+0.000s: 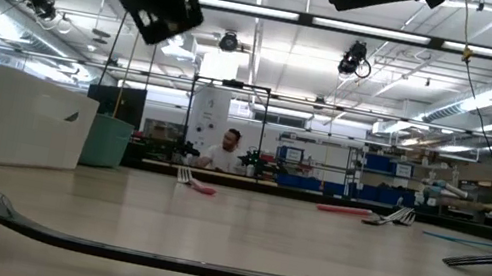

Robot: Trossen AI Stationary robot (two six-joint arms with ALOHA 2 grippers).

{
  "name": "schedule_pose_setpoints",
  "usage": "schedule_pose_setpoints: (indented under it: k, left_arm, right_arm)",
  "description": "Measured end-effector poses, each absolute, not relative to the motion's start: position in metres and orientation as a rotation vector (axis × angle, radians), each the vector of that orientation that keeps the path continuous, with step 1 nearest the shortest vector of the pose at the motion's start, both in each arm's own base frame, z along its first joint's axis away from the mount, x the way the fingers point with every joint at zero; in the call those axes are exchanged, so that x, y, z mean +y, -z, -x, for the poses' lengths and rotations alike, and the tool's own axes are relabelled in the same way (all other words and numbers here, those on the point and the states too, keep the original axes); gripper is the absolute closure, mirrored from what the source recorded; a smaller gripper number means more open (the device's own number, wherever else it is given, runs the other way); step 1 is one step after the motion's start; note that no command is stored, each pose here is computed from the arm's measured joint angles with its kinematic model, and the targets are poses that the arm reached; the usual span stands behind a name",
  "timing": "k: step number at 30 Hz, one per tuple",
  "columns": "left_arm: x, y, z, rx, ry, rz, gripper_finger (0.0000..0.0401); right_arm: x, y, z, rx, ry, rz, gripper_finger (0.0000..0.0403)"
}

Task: Sort silverware by color (type)
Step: Put the black fork into the black bin

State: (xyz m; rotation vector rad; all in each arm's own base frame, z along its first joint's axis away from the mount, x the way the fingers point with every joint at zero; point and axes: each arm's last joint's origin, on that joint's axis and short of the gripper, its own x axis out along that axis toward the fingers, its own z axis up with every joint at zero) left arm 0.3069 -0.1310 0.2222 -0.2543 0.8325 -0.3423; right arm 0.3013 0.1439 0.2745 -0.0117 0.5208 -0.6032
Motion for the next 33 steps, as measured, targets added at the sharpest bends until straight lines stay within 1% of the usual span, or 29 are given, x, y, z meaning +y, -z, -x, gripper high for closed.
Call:
schedule_pose_setpoints:
  k: [4, 8, 12, 16, 21, 24, 28, 33]
  left_arm:
    - [-0.146, -0.202, -0.315, 0.847, 0.357, 0.278, 0.0269]
    - [-0.164, -0.191, -0.319, 0.821, 0.363, 0.328, 0.0272]
    - [-0.179, -0.182, -0.315, 0.818, 0.322, 0.307, 0.0279]
    - [-0.192, -0.176, -0.310, 0.813, 0.286, 0.307, 0.0280]
    - [-0.207, -0.176, -0.307, 0.782, 0.264, 0.287, 0.0280]
    - [-0.217, -0.177, -0.313, 0.761, 0.264, 0.276, 0.0280]
    - [-0.230, -0.170, -0.323, 0.811, 0.259, 0.214, 0.0280]
    - [-0.239, -0.164, -0.331, 0.892, 0.191, 0.146, 0.0280]
  right_arm:
    - [0.151, -0.273, -0.299, 0.543, 0.550, -0.069, 0.0298]
    - [0.159, -0.269, -0.294, 0.546, 0.526, -0.120, 0.0298]
    - [0.166, -0.269, -0.290, 0.536, 0.517, -0.166, 0.0298]
    - [0.175, -0.269, -0.285, 0.527, 0.500, -0.204, 0.0298]
    - [0.182, -0.269, -0.280, 0.519, 0.485, -0.229, 0.0298]
    - [0.185, -0.267, -0.278, 0.506, 0.484, -0.243, 0.0298]
    - [0.187, -0.260, -0.281, 0.518, 0.493, -0.235, 0.0298]
    - [0.192, -0.255, -0.286, 0.508, 0.483, -0.256, 0.0298]
